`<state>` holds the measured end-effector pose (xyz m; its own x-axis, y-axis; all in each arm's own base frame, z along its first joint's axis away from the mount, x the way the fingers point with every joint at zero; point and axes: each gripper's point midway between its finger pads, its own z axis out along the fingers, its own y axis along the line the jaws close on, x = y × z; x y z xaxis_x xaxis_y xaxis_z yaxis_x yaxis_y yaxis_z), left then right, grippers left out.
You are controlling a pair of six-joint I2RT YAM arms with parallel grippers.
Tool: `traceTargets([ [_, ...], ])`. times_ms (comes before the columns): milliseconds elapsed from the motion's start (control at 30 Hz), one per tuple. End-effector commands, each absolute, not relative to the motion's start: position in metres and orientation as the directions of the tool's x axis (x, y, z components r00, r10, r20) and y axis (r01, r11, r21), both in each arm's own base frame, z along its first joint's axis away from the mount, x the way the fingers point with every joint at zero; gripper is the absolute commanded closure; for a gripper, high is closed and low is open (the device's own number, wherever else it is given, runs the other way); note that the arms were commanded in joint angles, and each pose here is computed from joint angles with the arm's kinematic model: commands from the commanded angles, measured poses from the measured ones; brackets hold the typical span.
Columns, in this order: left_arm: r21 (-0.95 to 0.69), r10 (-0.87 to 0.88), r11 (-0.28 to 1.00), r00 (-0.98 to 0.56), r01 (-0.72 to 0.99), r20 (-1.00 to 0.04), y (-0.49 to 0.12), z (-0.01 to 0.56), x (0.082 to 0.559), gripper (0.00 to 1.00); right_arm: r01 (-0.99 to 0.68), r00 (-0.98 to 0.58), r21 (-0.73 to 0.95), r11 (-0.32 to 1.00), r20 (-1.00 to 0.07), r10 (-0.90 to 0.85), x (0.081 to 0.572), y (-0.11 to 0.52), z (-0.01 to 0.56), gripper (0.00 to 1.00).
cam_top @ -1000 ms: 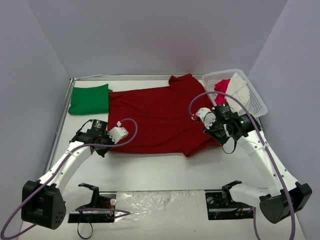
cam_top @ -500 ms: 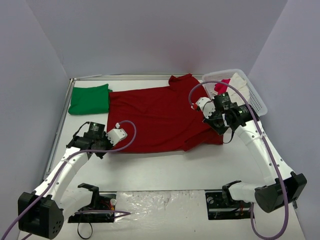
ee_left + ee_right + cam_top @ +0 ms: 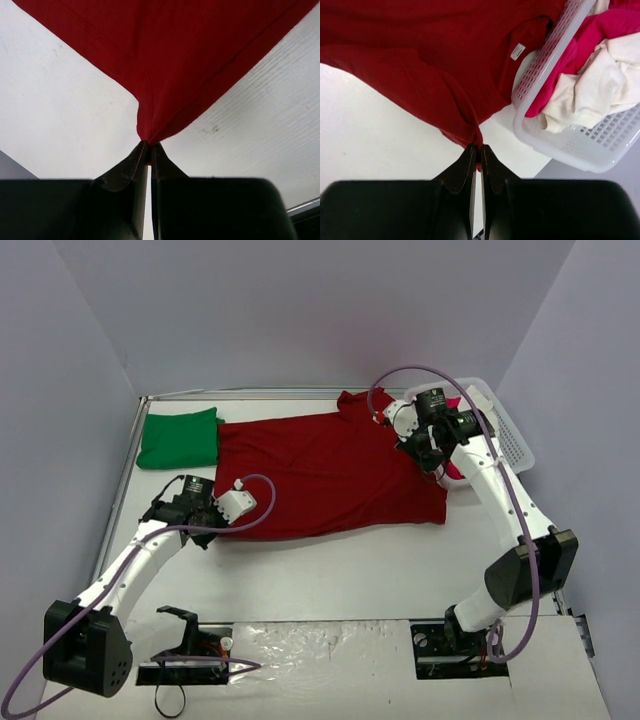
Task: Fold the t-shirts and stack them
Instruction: Fold the flattened tshirt in 1/3 of the way
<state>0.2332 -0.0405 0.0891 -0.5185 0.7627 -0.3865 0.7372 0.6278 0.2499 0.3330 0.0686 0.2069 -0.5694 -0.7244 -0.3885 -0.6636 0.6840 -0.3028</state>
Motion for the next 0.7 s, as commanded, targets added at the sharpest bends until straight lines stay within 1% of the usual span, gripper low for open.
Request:
traceTargets([
  [0,0.304,0.748,0.648,-0.51,0.698,-0.425,-0.04,0.107,0.257,0.98,-0.655,-0.561,-0.328,0.681,-0.392,-0.729,0.355,0.065,0.215,1.0],
  [233,0.292,0.741,0.659,-0.529,0.693,-0.415,-0.044,0.112,0.286,0.98,-0.674,-0.555,-0.324,0.664,-0.37,-0.745,0.4,0.073,0.203,1.0],
  [300,0.282,0.741,0.66,-0.541,0.697,-0.397,-0.044,0.107,0.293,0.98,-0.682,-0.558,-0.32,0.657,-0.352,-0.751,0.412,0.073,0.194,1.0],
  [467,0.272,0.74,0.664,-0.562,0.696,-0.368,-0.041,0.101,0.312,0.98,-0.686,-0.542,-0.322,0.653,-0.372,-0.753,0.441,0.072,0.194,1.0],
  [500,0.27,0.741,0.664,-0.566,0.697,-0.361,-0.04,0.099,0.315,0.98,-0.691,-0.554,-0.312,0.652,-0.352,-0.755,0.447,0.071,0.181,1.0],
  [667,0.228,0.742,0.665,-0.597,0.711,-0.304,-0.037,0.082,0.322,0.98,-0.678,-0.581,-0.311,0.666,-0.327,-0.745,0.473,0.056,0.161,1.0],
])
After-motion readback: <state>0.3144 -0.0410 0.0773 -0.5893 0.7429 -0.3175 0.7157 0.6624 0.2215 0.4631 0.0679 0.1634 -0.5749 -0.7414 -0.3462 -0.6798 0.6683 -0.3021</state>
